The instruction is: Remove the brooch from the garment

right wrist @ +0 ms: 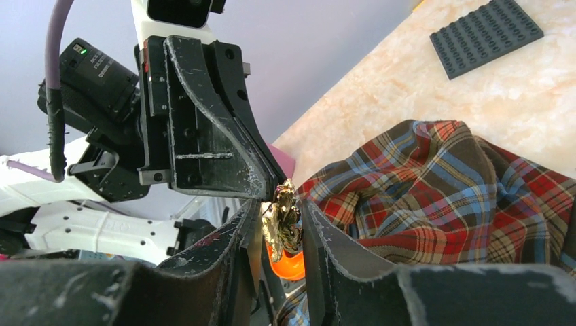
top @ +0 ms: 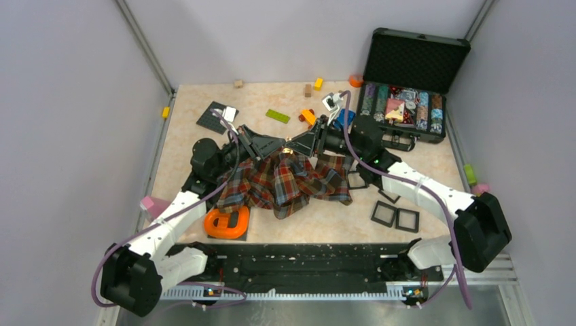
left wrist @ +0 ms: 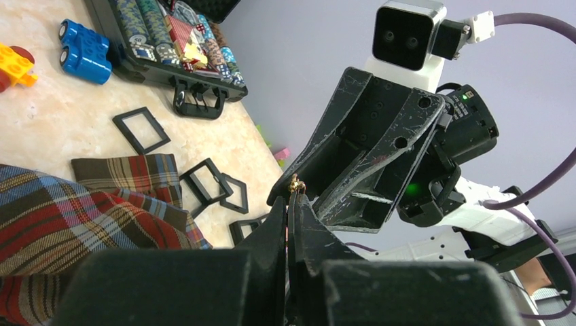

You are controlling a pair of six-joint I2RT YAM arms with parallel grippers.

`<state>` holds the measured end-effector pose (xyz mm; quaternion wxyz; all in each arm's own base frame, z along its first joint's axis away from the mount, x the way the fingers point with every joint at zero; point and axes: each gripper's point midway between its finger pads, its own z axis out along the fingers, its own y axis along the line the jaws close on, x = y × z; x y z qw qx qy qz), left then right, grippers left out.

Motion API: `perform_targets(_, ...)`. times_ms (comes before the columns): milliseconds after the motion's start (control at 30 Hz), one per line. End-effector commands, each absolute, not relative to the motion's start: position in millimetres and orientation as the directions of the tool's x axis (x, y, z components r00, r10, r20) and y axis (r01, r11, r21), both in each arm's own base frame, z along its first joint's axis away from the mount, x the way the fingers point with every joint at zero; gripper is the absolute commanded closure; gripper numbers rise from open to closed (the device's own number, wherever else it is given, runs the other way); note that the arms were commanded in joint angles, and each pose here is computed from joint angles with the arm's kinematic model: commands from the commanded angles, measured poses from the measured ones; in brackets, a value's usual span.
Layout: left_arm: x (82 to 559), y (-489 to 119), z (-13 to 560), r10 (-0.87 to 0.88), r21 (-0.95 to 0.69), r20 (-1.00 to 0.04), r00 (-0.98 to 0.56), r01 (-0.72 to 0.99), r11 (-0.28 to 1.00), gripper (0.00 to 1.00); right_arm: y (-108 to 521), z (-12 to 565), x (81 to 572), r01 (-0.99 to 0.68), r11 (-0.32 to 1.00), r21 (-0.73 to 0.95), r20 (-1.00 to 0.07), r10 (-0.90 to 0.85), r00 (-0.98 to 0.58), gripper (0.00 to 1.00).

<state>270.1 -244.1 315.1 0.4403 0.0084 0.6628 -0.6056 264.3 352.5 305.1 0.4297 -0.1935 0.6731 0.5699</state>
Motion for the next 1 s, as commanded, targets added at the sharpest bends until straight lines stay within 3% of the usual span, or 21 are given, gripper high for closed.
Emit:
perform_targets(0, 263, -246, 348, -0.544, -0.767, -0.603, -0.583, 0.611, 0.196, 1.00, 353, 315, 258, -0.797, 0.292, 0.529, -0.848, 0.219, -0.482, 0.71)
perform_targets(533, 262, -247, 354, -0.561, -0.796, -0.552, -0.616, 0.589, 0.137, 1.00, 349, 303, 259, -0.807, 0.353, 0.473, -0.881, 0.205, -0.427, 0.74)
perform_targets(967, 262, -248, 353, -0.586, -0.818, -0.505, -0.634, 0.567, 0.092, 1.00, 357, 310, 259, -0.807, 0.362, 0.466, -0.878, 0.303, -0.371, 0.77)
